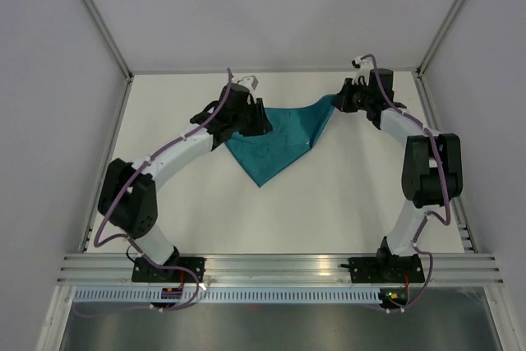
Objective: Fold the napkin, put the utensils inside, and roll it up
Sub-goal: Fold the napkin
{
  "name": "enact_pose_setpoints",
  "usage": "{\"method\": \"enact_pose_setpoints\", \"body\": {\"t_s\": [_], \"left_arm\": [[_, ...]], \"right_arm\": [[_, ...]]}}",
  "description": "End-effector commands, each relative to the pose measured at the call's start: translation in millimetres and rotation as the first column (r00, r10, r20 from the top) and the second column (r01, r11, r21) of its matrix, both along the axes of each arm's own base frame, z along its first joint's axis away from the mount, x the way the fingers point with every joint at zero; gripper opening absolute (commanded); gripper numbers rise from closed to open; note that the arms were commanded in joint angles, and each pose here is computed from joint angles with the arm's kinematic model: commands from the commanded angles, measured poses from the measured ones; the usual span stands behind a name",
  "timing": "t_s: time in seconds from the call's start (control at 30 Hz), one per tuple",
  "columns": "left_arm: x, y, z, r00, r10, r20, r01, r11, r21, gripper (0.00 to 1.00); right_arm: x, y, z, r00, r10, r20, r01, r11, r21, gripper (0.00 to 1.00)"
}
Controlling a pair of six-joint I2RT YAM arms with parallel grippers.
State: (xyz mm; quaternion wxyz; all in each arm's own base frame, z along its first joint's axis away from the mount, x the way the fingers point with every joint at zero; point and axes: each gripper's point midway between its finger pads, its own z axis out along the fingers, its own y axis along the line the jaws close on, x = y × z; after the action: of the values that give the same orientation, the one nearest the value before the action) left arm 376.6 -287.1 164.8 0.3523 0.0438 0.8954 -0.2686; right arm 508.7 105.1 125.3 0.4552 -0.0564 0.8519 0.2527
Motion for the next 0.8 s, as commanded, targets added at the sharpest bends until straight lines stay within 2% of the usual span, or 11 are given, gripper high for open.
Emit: {"method": "enact_pose_setpoints", "body": {"t_s": [0.0,0.13,0.3,0.43,0.57,0.77], "left_arm": [[-6,22,24,0.996,0.088,0.016,-0.086,0.993,-0.080,0.38],[-13,43,41,0.991,0.126,0.038,-0.120,0.984,-0.130,0.38],[-26,65,45,0.984,0.174,0.043,-0.166,0.975,-0.150,0.39],[-38,83,47,0.973,0.228,0.042,-0.217,0.960,-0.174,0.39],[-44,95,51,0.965,0.256,0.051,-0.242,0.952,-0.188,0.40],[-53,99,46,0.966,0.255,0.042,-0.244,0.952,-0.185,0.40]], "right_arm": [[-19,40,34,0.972,0.169,0.166,-0.148,0.980,-0.131,0.08],[-53,83,33,0.919,0.340,0.201,-0.275,0.917,-0.290,0.08],[-98,140,9,0.827,0.539,0.163,-0.422,0.785,-0.454,0.08],[-131,176,-16,0.765,0.636,0.100,-0.507,0.691,-0.516,0.07],[-149,192,-34,0.721,0.690,0.065,-0.541,0.619,-0.569,0.07],[-171,213,-51,0.668,0.744,0.025,-0.587,0.547,-0.597,0.06]]}}
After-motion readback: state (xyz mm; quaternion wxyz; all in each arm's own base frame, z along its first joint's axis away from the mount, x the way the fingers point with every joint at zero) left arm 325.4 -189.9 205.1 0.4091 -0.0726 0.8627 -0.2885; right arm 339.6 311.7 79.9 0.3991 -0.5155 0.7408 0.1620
